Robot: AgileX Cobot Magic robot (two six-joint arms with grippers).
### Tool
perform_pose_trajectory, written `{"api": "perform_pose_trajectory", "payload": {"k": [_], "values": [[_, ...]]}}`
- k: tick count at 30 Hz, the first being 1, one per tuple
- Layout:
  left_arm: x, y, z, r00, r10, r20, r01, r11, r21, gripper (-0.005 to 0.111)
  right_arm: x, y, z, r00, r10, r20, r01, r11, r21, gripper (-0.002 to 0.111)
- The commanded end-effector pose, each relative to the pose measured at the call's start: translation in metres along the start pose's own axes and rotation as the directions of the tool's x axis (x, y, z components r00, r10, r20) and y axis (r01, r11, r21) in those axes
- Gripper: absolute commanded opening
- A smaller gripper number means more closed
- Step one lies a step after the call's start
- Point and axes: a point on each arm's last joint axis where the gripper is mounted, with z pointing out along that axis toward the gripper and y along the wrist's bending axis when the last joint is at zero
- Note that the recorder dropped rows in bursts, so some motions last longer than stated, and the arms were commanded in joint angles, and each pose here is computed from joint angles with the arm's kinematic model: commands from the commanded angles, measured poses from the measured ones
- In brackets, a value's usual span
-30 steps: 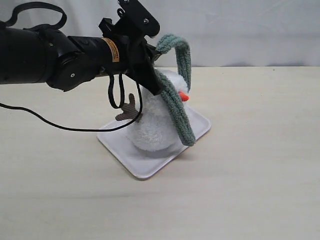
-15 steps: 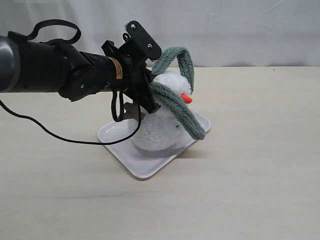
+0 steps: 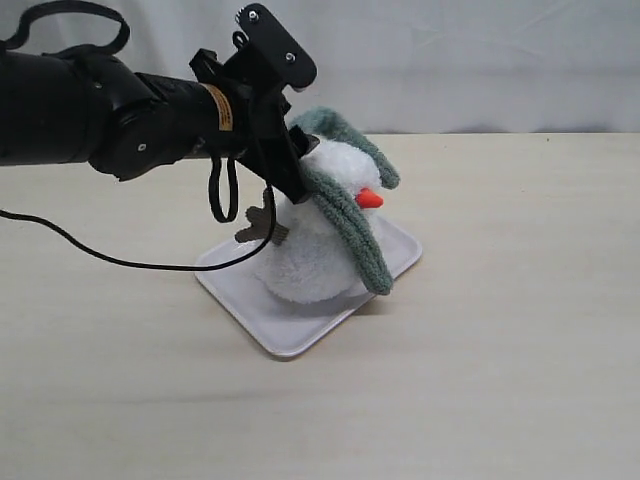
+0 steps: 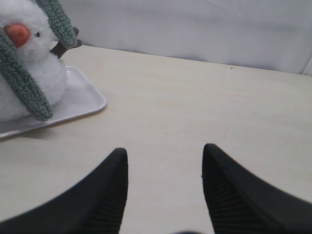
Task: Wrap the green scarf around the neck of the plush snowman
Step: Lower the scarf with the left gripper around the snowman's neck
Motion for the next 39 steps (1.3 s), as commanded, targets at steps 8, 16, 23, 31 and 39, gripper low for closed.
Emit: {"api": "perform_pose_trajectory", "payload": {"k": [8,16,23,31,39], "values": [[-0.006,0.003,-0.017,0.997,-0.067,-0.038,0.067,0.998,0.001,0.052,0.0,0.0,0.0,1.0,0.002,0.007,-0.002,1.0,0.002,0.046],[-0.019,-0.018,-0.018,1.0,-0.006,0.009,0.006,0.999,0.042,0.052,0.0,0.0,0.0,1.0,0.002,0.007,-0.002,1.0,0.002,0.046],[-0.063,-0.037,-0.026,0.915,0.095,0.392,-0.098,0.995,-0.011,0.052,0.0,0.0,0.0,1.0,0.002,0.007,-0.002,1.0,0.002,0.046],[-0.051,-0.058,0.014,0.972,0.119,0.203,-0.138,0.987,0.079,0.052,0.0,0.0,0.0,1.0,0.002,0.007,-0.002,1.0,0.002,0.046],[-0.061,-0.077,0.033,0.896,0.297,0.331,-0.325,0.945,0.032,0.052,0.0,0.0,0.0,1.0,0.002,0.007,-0.002,1.0,0.002,0.046]]}}
